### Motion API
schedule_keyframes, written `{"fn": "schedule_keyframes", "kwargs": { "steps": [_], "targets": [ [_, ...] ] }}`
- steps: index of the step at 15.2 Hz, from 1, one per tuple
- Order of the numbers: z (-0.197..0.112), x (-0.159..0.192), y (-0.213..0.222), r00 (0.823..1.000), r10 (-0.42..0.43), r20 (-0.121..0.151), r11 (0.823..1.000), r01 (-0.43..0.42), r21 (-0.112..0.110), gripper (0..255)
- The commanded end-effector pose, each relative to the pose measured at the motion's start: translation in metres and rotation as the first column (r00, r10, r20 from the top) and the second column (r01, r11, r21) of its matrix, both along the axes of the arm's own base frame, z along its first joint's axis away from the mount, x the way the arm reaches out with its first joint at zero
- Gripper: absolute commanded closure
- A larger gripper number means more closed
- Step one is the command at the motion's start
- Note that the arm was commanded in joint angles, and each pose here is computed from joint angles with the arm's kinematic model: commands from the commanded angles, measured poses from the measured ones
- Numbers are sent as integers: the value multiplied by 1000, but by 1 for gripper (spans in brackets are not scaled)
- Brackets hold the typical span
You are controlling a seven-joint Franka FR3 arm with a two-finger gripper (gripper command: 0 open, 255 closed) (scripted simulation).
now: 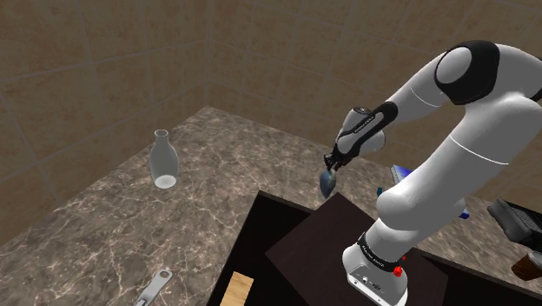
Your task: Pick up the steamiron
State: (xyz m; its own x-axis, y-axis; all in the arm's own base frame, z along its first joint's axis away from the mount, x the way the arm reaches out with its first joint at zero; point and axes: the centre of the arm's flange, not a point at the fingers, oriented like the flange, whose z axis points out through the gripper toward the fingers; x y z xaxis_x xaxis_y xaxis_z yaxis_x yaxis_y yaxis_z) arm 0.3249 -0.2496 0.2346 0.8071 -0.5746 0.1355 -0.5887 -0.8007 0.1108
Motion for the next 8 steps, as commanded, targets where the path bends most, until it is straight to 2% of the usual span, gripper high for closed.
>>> {"fn": "schedule_keyframes", "kwargs": {
  "steps": [1,6,8],
  "targets": [
    [10,0,0,1000,0,0,1000,0,0,255],
    [37,0,0,1000,0,0,1000,0,0,255],
    [38,0,0,1000,0,0,1000,0,0,255]
  ]
}}
